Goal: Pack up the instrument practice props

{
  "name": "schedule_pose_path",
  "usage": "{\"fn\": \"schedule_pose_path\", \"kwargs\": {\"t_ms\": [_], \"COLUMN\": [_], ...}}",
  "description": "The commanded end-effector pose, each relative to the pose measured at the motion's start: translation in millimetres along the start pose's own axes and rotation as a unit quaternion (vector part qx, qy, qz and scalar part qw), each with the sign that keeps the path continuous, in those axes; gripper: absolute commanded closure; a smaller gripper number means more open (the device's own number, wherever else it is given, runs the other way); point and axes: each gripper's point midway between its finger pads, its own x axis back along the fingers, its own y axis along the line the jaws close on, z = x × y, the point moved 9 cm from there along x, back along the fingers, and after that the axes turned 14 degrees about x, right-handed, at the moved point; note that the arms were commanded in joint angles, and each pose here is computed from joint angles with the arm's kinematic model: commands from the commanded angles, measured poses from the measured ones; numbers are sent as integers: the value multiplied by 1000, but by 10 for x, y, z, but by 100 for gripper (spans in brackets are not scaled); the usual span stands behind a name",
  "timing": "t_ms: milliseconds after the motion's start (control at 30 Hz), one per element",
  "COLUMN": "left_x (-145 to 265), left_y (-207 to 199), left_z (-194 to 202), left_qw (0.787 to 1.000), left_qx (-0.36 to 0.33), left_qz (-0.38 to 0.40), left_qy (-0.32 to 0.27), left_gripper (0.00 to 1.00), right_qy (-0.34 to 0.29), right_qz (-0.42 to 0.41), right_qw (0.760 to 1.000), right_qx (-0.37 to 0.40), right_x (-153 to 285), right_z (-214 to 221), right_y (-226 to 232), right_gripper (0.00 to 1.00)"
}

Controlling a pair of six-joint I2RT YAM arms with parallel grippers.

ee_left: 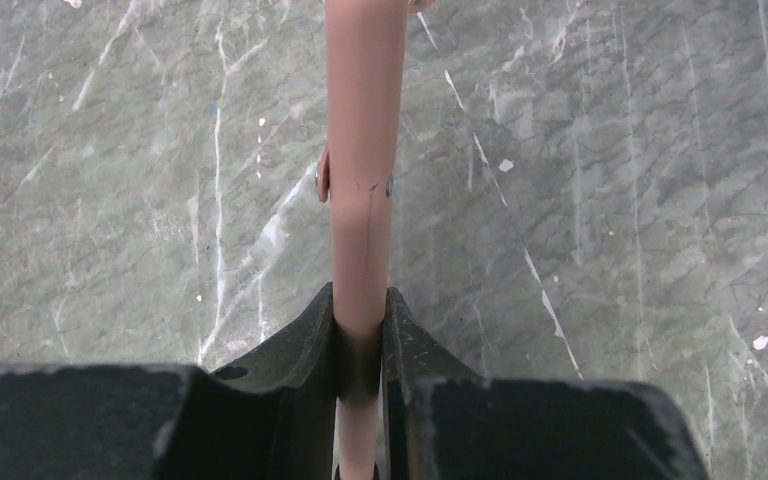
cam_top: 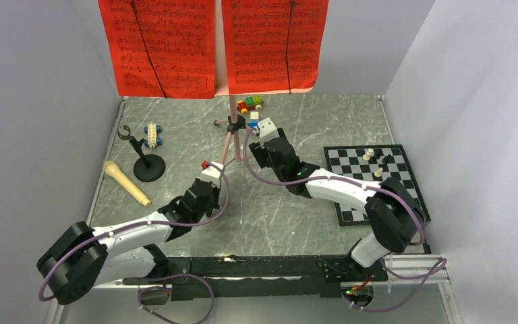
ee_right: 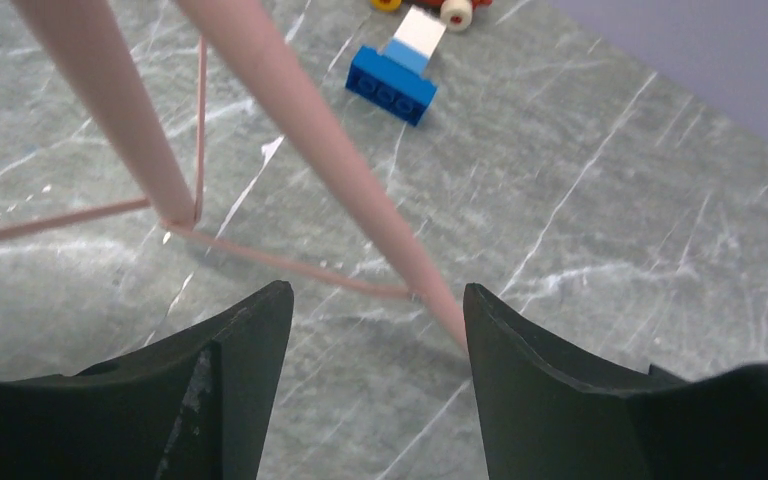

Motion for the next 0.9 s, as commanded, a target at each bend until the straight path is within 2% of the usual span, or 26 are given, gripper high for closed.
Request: {"fn": "schedule_pose_path", "kwargs": {"t_ms": [0, 100, 233, 433, 600, 633, 867], "left_x": [69, 75, 84, 91, 107, 113, 191], "left_y": [-17, -26, -40, -38, -38, -38, -40], "left_z": [117, 127, 135, 134, 132, 133, 92], "left_qw": [999, 999, 999, 999, 999, 999, 999], "left_qx": [23, 21, 19, 16, 17, 18, 27], "left_qz": [8, 10, 11, 9, 9, 10, 14], "left_qy": [26, 29, 31, 30, 33, 34, 36], "left_gripper": [100, 100, 100, 100, 100, 100, 100], "right_qy": [-50, -53, -44, -37, -25, -23, -2], "right_qz": [43, 43, 40, 47, 46, 48, 40], "right_qw": [997, 995, 993, 991, 992, 992, 993], "right_qx": [36, 68, 103, 119, 118, 118, 108], "right_x": [-189, -306, -431, -468, -374, -341, -93], "right_z": [-324, -333, -278, -241, -192, -184, -173], "right_y": [-115, -86, -31, -25, 7, 12, 153], "right_gripper": [34, 39, 51, 80, 98, 100, 100]}}
